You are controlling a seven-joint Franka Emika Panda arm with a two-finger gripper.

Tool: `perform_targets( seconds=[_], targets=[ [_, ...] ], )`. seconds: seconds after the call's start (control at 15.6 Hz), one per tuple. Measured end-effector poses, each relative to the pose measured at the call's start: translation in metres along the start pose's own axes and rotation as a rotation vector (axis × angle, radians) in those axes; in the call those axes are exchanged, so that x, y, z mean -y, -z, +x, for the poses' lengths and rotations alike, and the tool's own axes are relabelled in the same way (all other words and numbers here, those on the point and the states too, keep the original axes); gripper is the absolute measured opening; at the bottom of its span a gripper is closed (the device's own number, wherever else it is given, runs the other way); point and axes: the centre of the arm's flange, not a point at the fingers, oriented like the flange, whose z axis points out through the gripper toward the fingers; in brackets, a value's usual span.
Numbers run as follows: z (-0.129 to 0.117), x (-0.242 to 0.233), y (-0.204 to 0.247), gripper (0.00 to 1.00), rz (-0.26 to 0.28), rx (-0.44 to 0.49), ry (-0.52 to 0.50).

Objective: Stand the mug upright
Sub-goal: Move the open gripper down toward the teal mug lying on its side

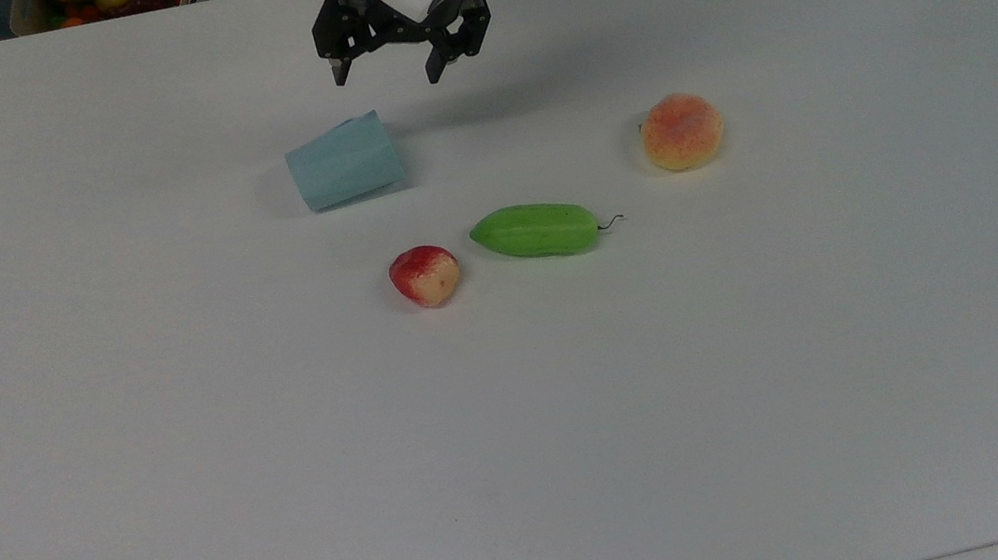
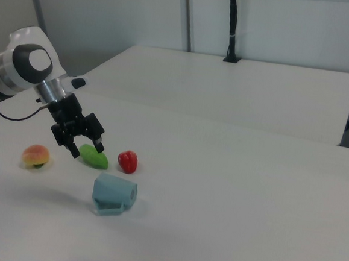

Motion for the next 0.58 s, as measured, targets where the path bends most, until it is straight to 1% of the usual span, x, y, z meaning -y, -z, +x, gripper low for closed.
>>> perform_targets(
  seconds=[0.32,0.58],
  targets=[
    [0.002,0.008,-0.032,1.00,-0.075,0.040,0.053],
    [0.008,0.028,-0.080,1.00,-0.119,0.108,0.087]
  ],
)
